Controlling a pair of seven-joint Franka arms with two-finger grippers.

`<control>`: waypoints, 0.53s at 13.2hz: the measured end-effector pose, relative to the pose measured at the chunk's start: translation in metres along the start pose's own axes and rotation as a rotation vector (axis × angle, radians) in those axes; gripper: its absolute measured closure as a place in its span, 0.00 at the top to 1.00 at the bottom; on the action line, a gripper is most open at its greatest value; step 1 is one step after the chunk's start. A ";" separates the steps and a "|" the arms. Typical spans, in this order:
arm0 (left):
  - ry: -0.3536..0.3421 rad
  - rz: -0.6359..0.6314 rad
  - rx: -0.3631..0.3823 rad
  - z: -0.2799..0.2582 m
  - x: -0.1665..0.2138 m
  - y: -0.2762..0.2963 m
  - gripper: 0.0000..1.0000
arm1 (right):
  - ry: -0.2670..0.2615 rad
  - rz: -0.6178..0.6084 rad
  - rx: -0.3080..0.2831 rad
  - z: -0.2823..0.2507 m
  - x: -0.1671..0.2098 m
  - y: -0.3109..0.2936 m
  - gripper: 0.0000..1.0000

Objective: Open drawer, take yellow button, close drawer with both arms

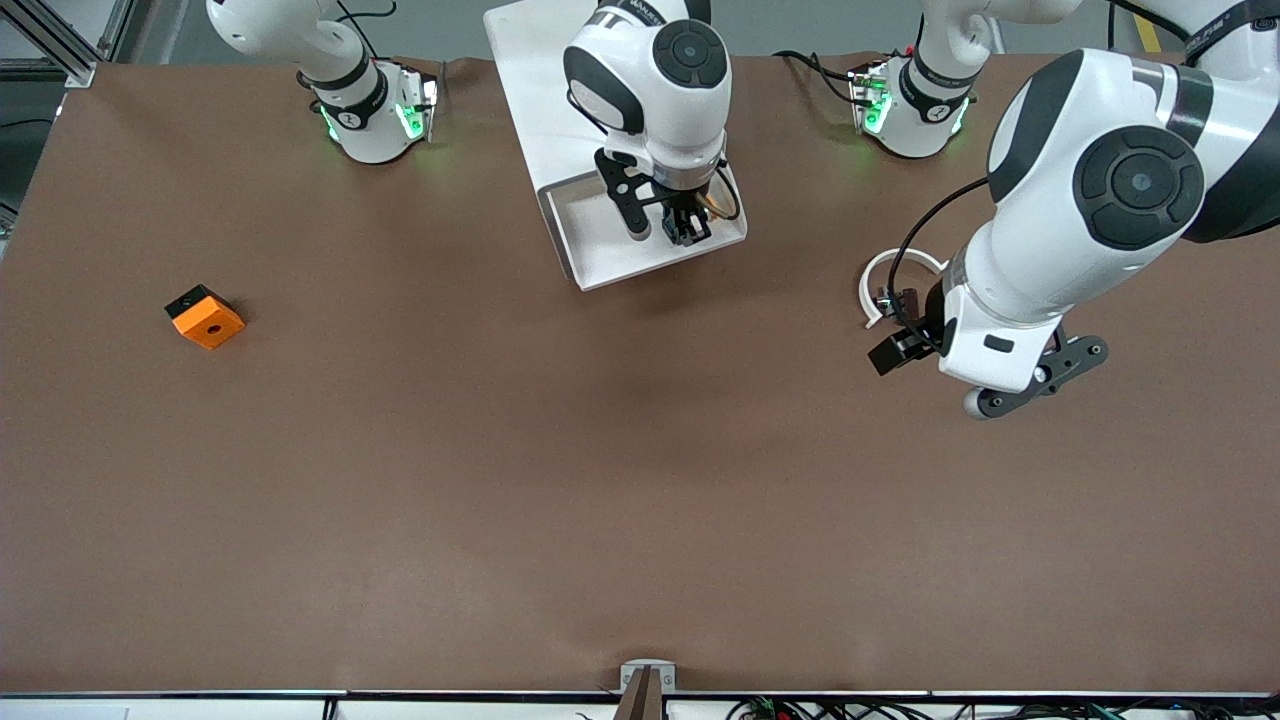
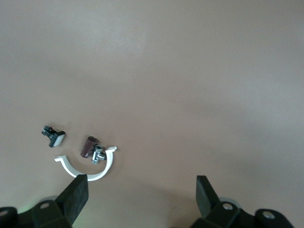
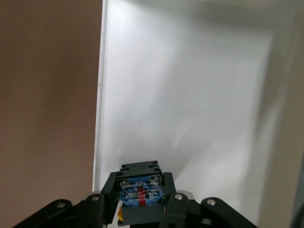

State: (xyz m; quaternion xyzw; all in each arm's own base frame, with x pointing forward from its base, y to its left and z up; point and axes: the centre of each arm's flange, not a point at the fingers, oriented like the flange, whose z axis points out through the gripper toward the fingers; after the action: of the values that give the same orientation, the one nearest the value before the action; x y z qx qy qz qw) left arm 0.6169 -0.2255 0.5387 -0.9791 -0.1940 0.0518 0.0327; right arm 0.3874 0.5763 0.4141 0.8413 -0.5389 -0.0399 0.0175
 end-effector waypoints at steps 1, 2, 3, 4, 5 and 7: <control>-0.008 0.038 0.006 0.010 0.000 0.001 1.00 | -0.006 -0.008 0.012 -0.006 0.000 -0.002 0.42; -0.006 0.076 0.002 0.020 0.000 0.007 1.00 | -0.012 -0.027 0.027 -0.014 0.001 -0.005 0.42; -0.003 0.110 -0.006 0.030 -0.004 0.015 1.00 | -0.019 -0.059 0.043 -0.023 0.004 -0.009 0.42; -0.004 0.135 -0.011 0.042 -0.010 0.025 1.00 | -0.023 -0.113 0.055 -0.032 0.010 -0.014 0.42; -0.008 0.156 -0.015 0.055 -0.017 0.034 1.00 | -0.020 -0.189 0.055 -0.038 0.019 -0.019 0.42; -0.006 0.197 -0.031 0.082 -0.033 0.054 1.00 | -0.010 -0.399 0.038 -0.047 0.043 -0.027 0.42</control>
State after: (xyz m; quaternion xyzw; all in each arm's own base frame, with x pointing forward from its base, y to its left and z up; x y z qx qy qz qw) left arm 0.5975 -0.2843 0.4558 -0.9937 -0.0975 0.0548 0.0118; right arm 0.4337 0.5482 0.4566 0.9314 -0.3621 -0.0366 -0.0090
